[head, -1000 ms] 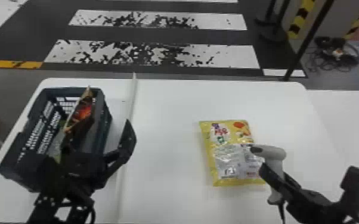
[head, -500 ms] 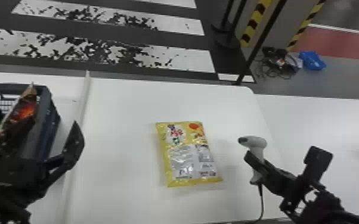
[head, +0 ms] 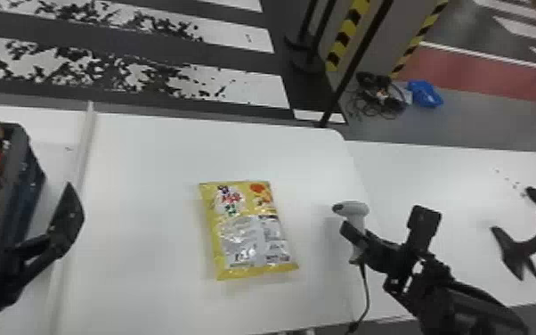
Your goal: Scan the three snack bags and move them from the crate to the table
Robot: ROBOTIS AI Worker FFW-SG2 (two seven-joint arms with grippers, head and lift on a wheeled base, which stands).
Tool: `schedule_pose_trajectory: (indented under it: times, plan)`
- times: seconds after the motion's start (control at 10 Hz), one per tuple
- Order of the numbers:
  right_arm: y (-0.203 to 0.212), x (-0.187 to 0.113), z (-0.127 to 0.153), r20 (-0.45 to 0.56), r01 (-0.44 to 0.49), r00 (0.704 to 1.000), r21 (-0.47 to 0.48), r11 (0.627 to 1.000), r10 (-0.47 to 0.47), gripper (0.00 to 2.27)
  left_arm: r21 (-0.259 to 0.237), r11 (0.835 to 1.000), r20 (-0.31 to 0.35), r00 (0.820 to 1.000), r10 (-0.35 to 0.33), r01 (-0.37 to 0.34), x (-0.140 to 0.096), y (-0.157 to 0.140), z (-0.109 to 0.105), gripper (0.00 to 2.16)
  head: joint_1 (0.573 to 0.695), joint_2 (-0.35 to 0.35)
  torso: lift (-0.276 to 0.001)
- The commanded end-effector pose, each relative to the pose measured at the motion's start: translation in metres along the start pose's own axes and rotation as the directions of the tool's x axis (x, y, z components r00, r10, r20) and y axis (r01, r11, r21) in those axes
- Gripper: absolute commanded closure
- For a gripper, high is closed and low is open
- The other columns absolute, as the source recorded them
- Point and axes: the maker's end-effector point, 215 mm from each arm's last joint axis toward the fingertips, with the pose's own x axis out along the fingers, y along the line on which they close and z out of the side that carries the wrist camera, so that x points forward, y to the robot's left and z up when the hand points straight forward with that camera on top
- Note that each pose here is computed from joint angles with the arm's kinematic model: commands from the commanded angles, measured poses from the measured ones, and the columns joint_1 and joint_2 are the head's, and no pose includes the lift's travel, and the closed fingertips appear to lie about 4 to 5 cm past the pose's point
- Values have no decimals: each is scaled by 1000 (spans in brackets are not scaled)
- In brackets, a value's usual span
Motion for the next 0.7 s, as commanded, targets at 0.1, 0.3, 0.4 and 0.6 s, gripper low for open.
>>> schedule_pose_trajectory:
  times: [0.1,0.3,0.4,0.6]
  plan:
    - [-11,17,-8,-21,15,1000,-29,999,-16,1420,2,1000,-2,1000,3,-3,2,2,-2,33,695,-320,-62]
    - [-9,19,-7,-16,16,1000,-46,999,-16,6,2,1000,-2,1000,3,-3,3,2,-2,33,695,-321,-62]
    - [-6,16,0,-2,11,1000,-49,999,-11,12,2,1000,0,1000,2,-2,3,2,-1,33,695,-320,-62]
    - [11,-10,31,79,-32,996,-76,997,38,63,3,1000,1,1000,1,-1,3,2,0,33,695,-317,-62]
